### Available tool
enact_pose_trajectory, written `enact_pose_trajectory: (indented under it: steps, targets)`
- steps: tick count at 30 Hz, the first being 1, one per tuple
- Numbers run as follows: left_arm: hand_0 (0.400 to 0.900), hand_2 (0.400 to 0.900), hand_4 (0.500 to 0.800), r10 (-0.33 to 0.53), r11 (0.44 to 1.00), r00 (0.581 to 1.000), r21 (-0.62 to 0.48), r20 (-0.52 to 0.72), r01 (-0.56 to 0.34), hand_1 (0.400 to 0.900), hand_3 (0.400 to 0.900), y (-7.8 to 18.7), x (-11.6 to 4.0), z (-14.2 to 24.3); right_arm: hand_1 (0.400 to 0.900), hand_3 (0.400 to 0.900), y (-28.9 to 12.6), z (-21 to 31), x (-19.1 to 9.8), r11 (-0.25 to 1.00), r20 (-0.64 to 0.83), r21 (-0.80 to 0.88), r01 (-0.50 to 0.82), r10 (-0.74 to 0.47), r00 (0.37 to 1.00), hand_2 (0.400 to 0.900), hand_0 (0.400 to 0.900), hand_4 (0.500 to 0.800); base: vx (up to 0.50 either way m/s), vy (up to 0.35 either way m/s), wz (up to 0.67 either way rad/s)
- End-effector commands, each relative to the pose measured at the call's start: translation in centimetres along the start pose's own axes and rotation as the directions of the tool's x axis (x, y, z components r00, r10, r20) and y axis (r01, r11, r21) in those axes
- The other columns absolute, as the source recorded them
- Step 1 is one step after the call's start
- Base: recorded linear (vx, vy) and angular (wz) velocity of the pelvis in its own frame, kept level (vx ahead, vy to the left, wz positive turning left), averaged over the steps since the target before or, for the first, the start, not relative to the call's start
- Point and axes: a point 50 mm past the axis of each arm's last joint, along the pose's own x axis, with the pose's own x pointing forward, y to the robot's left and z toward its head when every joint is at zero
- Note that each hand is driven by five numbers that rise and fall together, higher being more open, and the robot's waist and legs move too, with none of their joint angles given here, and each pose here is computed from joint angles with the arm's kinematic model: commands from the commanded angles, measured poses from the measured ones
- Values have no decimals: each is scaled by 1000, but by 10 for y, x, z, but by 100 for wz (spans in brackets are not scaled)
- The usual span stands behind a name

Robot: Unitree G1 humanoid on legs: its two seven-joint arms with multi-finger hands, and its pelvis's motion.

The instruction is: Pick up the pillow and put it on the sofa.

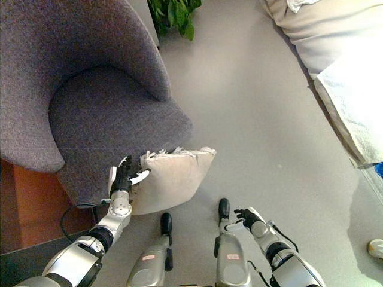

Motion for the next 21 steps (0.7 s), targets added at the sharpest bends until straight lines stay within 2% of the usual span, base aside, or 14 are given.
enact_pose_trajectory:
  steps: [1, 14, 21]
  targets:
    - [900, 900, 800, 100, 995, 981, -19, 166, -98, 900, 900, 20, 24, 48, 900, 900, -8, 19, 2, 999, 37, -30, 33, -32, 999, 900, 900, 800, 0, 0, 0]
    - [900, 900, 800, 102, 994, 975, -68, 199, -90, 900, 900, 30, 38, 77, 900, 900, -19, 51, 3, 997, 129, -38, 70, -64, 990, 900, 900, 800, -16, -7, -2]
    - [900, 900, 800, 47, 993, 978, -115, 202, -24, 900, 900, 27, 40, 85, 900, 900, -22, 64, 2, 996, 174, -38, 85, -77, 982, 900, 900, 800, 0, 0, 0]
